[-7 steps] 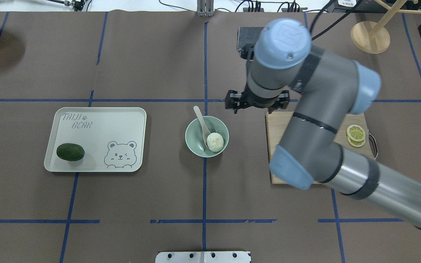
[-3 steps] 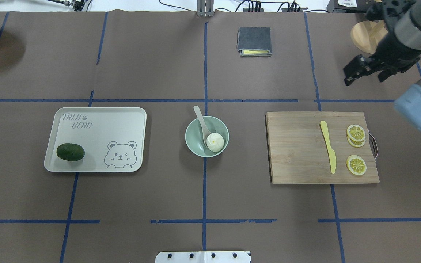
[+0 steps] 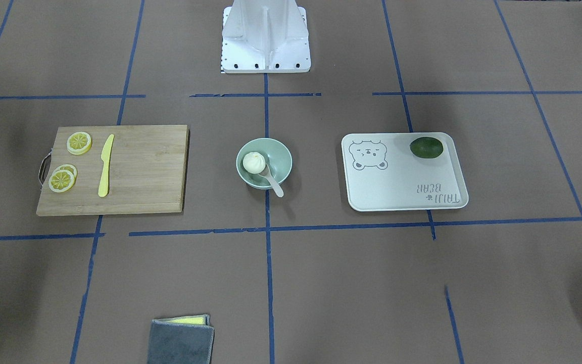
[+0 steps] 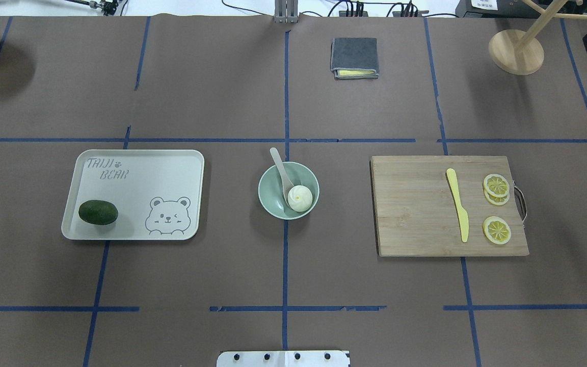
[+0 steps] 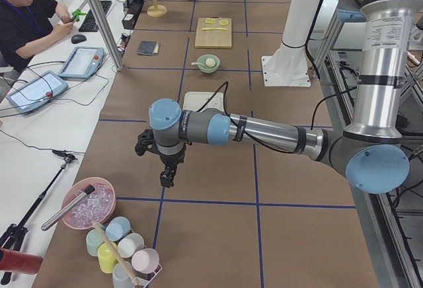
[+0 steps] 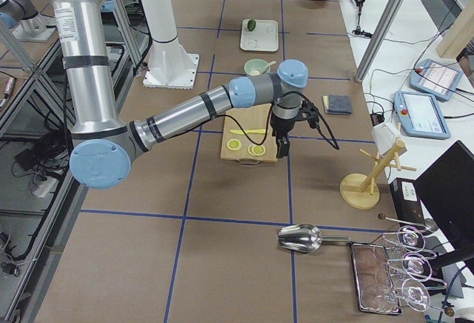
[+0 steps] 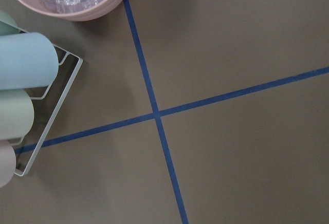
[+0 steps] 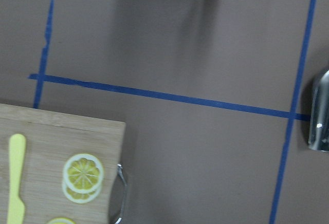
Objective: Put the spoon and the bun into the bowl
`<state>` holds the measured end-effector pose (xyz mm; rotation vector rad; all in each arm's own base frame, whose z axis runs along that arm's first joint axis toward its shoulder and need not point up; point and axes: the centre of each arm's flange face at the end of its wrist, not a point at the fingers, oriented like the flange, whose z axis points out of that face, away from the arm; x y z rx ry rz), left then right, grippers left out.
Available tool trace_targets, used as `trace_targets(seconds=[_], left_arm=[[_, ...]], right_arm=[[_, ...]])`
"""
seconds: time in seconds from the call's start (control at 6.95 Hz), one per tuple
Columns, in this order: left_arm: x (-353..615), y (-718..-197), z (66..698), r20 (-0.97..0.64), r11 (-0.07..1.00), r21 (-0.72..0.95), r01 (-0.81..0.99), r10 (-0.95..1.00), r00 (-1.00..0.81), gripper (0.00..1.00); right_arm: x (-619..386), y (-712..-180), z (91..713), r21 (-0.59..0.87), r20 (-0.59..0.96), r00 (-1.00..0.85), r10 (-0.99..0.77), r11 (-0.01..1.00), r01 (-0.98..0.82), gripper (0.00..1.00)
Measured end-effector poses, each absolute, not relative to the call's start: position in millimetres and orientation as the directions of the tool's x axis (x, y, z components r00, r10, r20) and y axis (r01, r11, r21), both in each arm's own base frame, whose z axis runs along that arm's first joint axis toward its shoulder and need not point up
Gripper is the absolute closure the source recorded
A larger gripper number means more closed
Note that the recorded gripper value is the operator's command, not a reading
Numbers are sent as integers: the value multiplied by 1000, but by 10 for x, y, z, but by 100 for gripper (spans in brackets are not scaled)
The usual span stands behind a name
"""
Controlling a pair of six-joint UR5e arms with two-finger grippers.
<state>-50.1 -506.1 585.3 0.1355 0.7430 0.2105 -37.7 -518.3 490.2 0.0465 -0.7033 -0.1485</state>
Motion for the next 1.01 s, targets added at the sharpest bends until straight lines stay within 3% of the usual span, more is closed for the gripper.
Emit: trace_targets(seconds=[0.43, 1.01], left_arm=[[-505, -5008, 5922, -658, 972, 186, -143, 232, 717, 0], [-517, -4883, 6084, -661, 976, 162, -143, 215, 719, 0]], right_arm=[[226, -5044, 5653, 54, 670, 729, -140, 989, 139, 0], [396, -4990, 6195, 70, 709, 695, -120, 993, 100, 0]])
